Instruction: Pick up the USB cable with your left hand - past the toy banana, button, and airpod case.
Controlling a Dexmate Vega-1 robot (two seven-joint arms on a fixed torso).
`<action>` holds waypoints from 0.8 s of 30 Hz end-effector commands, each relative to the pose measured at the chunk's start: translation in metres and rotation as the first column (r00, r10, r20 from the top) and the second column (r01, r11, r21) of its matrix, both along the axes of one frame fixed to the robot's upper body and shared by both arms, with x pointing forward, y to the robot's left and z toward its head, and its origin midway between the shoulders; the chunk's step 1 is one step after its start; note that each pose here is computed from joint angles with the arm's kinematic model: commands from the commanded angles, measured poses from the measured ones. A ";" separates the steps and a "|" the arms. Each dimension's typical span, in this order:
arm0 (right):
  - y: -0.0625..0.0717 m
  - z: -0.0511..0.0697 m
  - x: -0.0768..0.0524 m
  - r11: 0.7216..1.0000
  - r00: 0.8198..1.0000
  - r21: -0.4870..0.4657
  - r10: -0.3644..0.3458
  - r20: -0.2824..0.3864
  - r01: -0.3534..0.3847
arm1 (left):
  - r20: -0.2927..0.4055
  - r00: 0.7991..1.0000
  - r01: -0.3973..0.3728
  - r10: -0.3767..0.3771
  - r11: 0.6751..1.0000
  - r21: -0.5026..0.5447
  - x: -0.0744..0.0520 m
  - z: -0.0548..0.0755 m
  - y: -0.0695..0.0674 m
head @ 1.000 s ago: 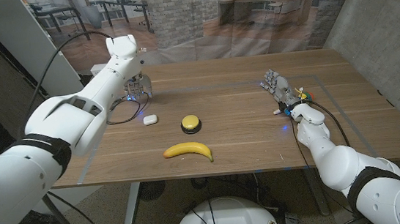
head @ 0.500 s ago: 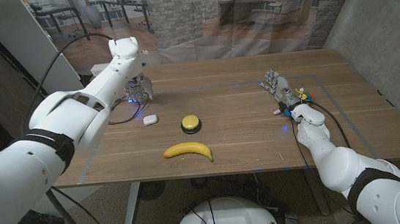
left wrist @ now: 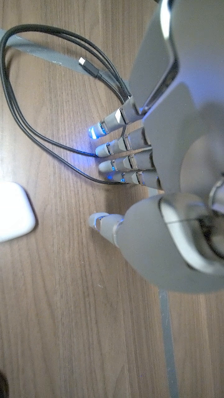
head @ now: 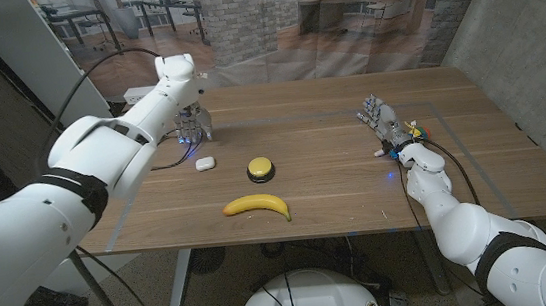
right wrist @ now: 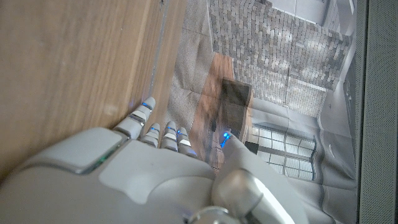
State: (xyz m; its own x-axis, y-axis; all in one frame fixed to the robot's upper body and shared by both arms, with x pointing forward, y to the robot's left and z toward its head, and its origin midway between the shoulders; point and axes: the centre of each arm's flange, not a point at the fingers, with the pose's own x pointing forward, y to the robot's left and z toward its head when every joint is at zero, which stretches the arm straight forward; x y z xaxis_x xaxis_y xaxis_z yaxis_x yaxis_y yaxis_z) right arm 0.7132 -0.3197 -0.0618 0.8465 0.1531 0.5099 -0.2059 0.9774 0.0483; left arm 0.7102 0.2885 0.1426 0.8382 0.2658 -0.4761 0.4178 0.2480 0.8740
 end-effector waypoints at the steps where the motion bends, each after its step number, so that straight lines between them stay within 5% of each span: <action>1: -0.001 -0.001 0.001 1.000 1.000 0.007 0.001 -0.001 -0.001 | -0.028 1.000 0.004 -0.004 1.000 0.026 0.006 -0.006 -0.005; 24: -0.006 0.002 0.003 1.000 1.000 0.020 -0.017 0.011 0.017 | -0.044 0.999 0.026 -0.016 0.971 0.238 0.006 -0.008 -0.021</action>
